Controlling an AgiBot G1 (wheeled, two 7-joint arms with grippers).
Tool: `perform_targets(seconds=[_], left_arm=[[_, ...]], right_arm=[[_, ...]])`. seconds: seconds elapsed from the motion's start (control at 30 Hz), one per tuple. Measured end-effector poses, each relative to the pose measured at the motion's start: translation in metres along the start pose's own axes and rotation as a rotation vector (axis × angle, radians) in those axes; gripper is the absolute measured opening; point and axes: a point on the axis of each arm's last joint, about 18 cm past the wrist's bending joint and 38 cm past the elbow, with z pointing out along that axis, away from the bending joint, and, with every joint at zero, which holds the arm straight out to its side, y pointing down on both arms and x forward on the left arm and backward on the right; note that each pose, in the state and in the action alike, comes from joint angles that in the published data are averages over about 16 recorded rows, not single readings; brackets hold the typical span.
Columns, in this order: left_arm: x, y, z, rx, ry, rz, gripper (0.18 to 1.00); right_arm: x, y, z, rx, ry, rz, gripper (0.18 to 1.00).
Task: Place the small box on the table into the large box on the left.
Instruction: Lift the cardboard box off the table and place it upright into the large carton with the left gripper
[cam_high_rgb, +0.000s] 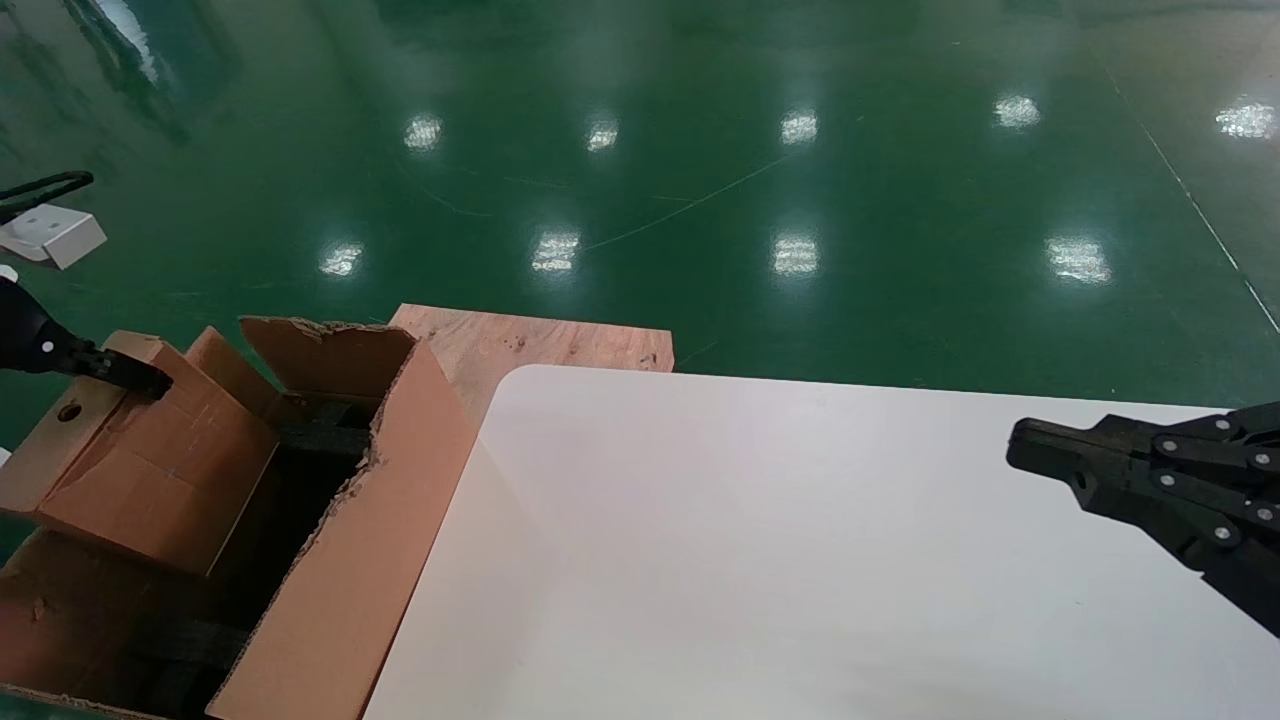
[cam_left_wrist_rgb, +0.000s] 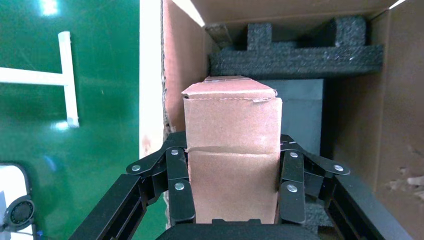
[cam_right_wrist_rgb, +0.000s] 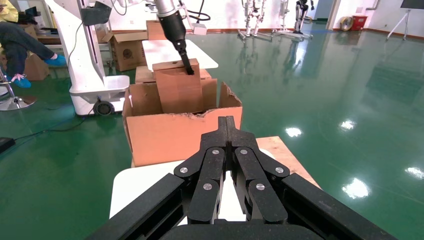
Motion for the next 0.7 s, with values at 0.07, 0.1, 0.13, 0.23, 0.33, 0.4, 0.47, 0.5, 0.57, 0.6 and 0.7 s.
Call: perform_targets(seconds=[0.07, 0.1, 0.13, 0.23, 0.33, 0.4, 0.47, 0.5, 0.57, 0.6, 0.7], left_arm=[[-0.001, 0.003, 0.002, -0.008, -0.003, 0.000, 0.392], [-0.001, 0.004, 0.003, -0.013, -0.005, -0.001, 0.392], [-0.002, 0.005, 0.004, -0.017, -0.007, -0.001, 0.392], [-0.002, 0.009, 0.008, -0.029, -0.012, -0.001, 0.392], [-0.003, 0.012, 0.012, -0.040, -0.018, -0.001, 0.392], [-0.004, 0.014, 0.014, -0.046, -0.023, -0.001, 0.392], [-0.005, 0.016, 0.015, -0.049, -0.027, -0.002, 0.392], [-0.006, 0.017, 0.016, -0.051, -0.029, -0.003, 0.392], [-0.006, 0.018, 0.018, -0.053, -0.033, -0.004, 0.392], [-0.007, 0.018, 0.018, -0.053, -0.035, -0.005, 0.392], [-0.007, 0.018, 0.019, -0.052, -0.038, -0.007, 0.391]], right_arm=[[0.000, 0.000, 0.000, 0.000, 0.000, 0.000, 0.191], [0.000, 0.000, 0.000, 0.000, 0.000, 0.000, 0.191], [0.000, 0.000, 0.000, 0.000, 0.000, 0.000, 0.191], [0.000, 0.000, 0.000, 0.000, 0.000, 0.000, 0.191], [0.000, 0.000, 0.000, 0.000, 0.000, 0.000, 0.191], [0.000, 0.000, 0.000, 0.000, 0.000, 0.000, 0.191], [0.000, 0.000, 0.000, 0.000, 0.000, 0.000, 0.191], [0.000, 0.000, 0.000, 0.000, 0.000, 0.000, 0.191], [0.000, 0.000, 0.000, 0.000, 0.000, 0.000, 0.191], [0.000, 0.000, 0.000, 0.000, 0.000, 0.000, 0.191], [0.000, 0.000, 0.000, 0.000, 0.000, 0.000, 0.191]])
